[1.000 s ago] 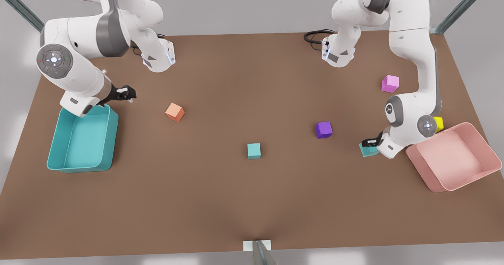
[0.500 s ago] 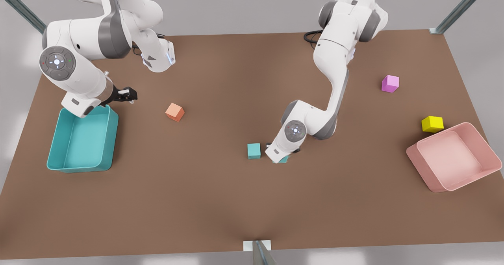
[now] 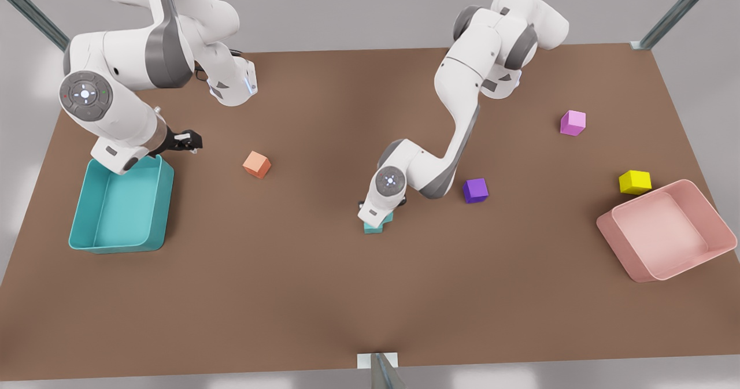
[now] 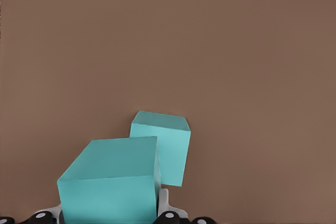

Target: Stack the two blue cubes on top of each other

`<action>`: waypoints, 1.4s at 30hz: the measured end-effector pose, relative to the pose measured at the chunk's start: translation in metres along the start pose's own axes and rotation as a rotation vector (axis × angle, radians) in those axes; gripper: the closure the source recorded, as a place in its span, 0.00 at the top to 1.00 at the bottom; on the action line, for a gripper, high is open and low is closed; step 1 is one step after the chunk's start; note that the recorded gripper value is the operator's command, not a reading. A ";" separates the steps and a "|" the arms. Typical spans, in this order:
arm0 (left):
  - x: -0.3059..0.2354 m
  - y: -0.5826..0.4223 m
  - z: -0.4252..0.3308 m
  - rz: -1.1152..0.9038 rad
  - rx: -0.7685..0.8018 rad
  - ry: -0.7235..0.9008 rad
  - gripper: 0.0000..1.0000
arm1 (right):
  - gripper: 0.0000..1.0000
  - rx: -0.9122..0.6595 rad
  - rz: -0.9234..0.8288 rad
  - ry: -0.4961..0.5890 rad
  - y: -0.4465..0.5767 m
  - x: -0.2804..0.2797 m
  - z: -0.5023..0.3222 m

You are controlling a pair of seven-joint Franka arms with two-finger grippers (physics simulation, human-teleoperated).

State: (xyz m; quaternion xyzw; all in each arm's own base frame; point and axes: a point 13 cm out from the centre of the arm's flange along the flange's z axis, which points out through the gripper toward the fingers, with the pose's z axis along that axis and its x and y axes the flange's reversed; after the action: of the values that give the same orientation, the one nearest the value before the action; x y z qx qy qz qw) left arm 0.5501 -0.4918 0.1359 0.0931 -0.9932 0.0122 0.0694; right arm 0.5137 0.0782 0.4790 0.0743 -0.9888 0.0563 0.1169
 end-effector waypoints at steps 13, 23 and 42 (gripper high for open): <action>-0.002 -0.014 0.004 -0.140 0.037 -0.006 1.00 | 1.00 0.001 0.007 0.007 0.001 -0.002 0.003; -0.001 -0.021 -0.012 -0.204 0.068 -0.003 1.00 | 1.00 -0.001 0.010 0.005 0.000 -0.001 0.002; -0.061 0.406 -0.322 -0.289 -0.083 0.019 1.00 | 1.00 -0.015 0.028 -0.039 -0.014 -0.001 -0.014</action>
State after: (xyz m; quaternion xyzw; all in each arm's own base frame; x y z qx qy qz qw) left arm 0.5772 -0.0694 0.4420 0.2320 -0.9684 -0.0379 0.0835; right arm 0.5197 0.0662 0.4941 0.0608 -0.9922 0.0489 0.0971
